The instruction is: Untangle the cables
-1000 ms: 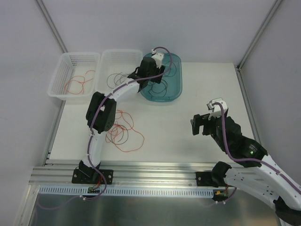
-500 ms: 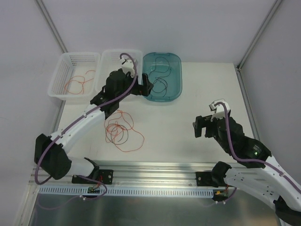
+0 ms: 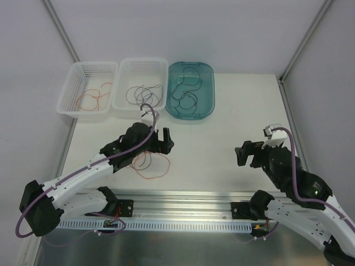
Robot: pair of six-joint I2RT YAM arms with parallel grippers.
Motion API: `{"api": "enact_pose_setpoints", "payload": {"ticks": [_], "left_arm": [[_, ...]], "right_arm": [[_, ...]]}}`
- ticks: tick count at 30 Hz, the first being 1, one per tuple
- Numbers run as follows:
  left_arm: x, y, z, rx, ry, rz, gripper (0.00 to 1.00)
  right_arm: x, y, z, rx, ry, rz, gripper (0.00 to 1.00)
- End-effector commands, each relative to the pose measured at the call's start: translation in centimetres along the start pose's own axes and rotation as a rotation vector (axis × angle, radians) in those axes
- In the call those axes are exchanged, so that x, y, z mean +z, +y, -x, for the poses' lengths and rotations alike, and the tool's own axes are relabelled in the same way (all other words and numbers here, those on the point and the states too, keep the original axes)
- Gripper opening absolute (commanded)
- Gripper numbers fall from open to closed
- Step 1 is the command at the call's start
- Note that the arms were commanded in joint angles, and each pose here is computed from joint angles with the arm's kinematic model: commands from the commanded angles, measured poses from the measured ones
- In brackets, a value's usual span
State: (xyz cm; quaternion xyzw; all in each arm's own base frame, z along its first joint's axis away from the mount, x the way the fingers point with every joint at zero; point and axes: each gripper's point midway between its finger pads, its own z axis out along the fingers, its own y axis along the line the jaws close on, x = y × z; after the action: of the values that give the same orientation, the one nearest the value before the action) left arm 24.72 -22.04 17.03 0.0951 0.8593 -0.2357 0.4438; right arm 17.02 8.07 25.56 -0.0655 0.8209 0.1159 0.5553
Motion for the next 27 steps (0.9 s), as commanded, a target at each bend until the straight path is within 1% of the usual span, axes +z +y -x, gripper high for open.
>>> {"api": "enact_pose_setpoints", "payload": {"ticks": [1,4,8,10,11,13,14,15,16,17,18,21,22,24,26,27], "left_arm": [[0.3,0.1,-4.7,-0.014,0.128,0.034,0.99],[0.7,-0.5,-8.0,0.009,0.225,0.042,0.99],[1.4,-1.0,-11.3,0.047,0.336,0.08,0.93],[1.8,-0.7,-12.0,0.073,0.357,0.119,0.86],[1.9,-0.7,-12.3,0.083,0.367,0.128,0.84],[2.3,-1.0,-12.8,0.096,0.386,0.136,0.75],[2.5,-1.1,-13.1,0.105,0.395,0.142,0.73],[2.7,-1.3,-13.0,0.113,0.395,0.142,0.67],[3.0,-1.1,-13.8,0.121,0.42,0.16,0.66],[3.2,-1.1,-14.1,0.125,0.433,0.164,0.61],[3.6,-1.3,-14.6,0.135,0.452,0.171,0.59],[4.1,-1.8,-15.1,0.155,0.476,0.177,0.35],[4.2,-1.8,-15.6,0.165,0.497,0.179,0.19],[4.3,-2.2,-15.5,0.177,0.503,0.179,0.01],[4.1,-2.6,-15.1,0.184,0.493,0.174,0.0],[3.9,-3.3,-14.0,0.183,0.466,0.152,0.0]], "right_arm": [[0.1,-0.6,-0.6,0.039,0.005,-0.036,0.97],[0.3,-0.5,-0.8,0.04,0.014,-0.04,0.97],[0.7,0.0,-0.9,0.04,0.028,-0.029,0.97],[0.9,0.3,-1.0,0.037,0.037,-0.021,0.97],[1.0,0.5,-1.1,0.036,0.043,-0.014,0.97],[1.1,0.6,-1.2,0.036,0.05,-0.015,0.97],[1.2,0.6,-1.3,0.033,0.053,-0.018,0.97],[1.2,0.6,-1.3,0.034,0.054,-0.017,0.97],[1.2,0.6,-1.3,0.035,0.054,-0.017,0.97],[1.2,0.6,-1.3,0.038,0.051,-0.017,0.97],[1.3,0.7,-1.4,0.036,0.052,-0.016,0.97],[1.3,0.6,-1.4,0.032,0.053,-0.018,0.97],[1.3,0.6,-1.4,0.026,0.056,-0.022,0.97],[1.3,0.4,-1.5,0.023,0.057,-0.027,0.97],[1.3,0.3,-1.5,0.02,0.057,-0.032,0.97],[1.3,0.3,-1.5,0.018,0.055,-0.03,0.97]]}}
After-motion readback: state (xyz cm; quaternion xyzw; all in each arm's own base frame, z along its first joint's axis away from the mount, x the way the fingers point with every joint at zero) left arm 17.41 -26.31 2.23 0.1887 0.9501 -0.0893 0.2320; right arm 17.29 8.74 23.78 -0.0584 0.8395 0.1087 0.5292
